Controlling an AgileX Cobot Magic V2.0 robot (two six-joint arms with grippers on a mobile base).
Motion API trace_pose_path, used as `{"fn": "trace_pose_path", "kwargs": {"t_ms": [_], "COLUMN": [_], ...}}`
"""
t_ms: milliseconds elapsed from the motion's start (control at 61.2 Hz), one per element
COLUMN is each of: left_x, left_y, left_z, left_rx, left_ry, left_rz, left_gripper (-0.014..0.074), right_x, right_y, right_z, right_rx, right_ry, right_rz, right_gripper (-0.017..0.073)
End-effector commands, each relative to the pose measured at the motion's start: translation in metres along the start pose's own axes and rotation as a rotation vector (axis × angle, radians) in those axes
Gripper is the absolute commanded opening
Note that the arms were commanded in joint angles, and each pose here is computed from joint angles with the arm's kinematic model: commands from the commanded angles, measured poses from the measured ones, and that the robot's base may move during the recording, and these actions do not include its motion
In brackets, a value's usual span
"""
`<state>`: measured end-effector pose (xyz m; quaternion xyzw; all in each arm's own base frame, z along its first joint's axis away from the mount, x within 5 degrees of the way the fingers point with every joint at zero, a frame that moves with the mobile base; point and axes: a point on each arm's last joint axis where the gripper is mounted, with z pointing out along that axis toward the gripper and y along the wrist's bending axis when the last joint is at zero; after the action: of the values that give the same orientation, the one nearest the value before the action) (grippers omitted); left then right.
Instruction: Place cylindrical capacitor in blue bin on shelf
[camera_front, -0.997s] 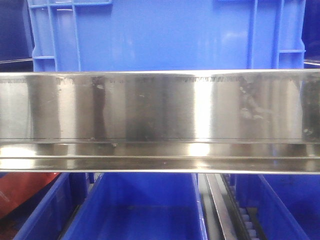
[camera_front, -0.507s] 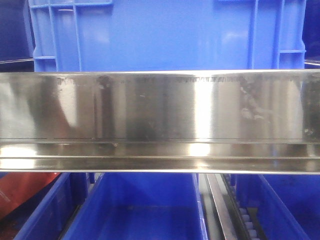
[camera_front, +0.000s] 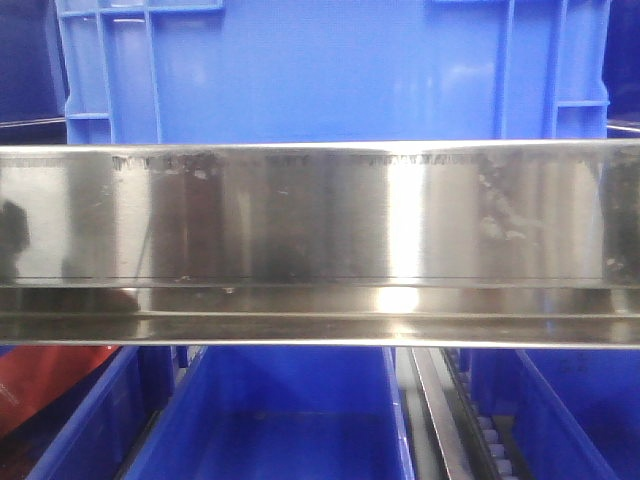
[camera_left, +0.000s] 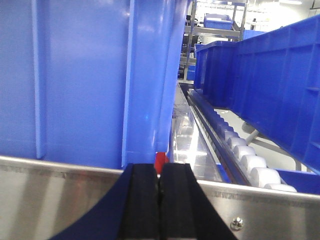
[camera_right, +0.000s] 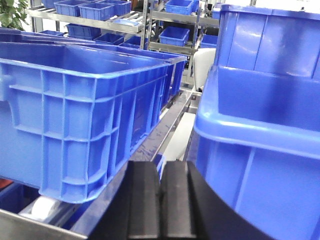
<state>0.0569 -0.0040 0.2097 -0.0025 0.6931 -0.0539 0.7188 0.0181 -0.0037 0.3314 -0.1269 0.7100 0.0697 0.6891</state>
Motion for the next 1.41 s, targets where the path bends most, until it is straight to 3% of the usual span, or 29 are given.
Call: {"fn": "trace_pose_path", "kwargs": {"t_ms": [0,964,1144,1275,1389], "left_x": [-0.001,-0.001,-0.001,-0.001,-0.001], "left_y": [0.000,0.000,0.000,0.000,0.000], "left_z": [-0.001,-0.001,-0.001,-0.001,-0.001], "left_rx": [0.006,0.006,0.006,0.006,0.006], "left_ry": [-0.018,-0.020,-0.020,-0.020,-0.020], "left_rz": [-0.005,-0.005,-0.005,-0.005,-0.005], "left_gripper": [-0.0111,-0.0111,-0.0111,-0.0111,-0.0111], "right_x": [-0.002,-0.003,-0.003,0.009,0.025], "right_y": [0.000,0.000,0.004,0.007,0.007], "right_z": [-0.001,-0.001,0.001,0.010,0.021], "right_rx": [0.007,0.005,-0.009,0.054,0.127], "right_ry": [-0.032,-0.034,-0.075,-0.086,-0.094], "right_rz": [-0.010,-0.010,0.054,0.030,0.062], "right_gripper": [-0.0162,-0.0162,-0.0162,-0.0162,-0.0162]}}
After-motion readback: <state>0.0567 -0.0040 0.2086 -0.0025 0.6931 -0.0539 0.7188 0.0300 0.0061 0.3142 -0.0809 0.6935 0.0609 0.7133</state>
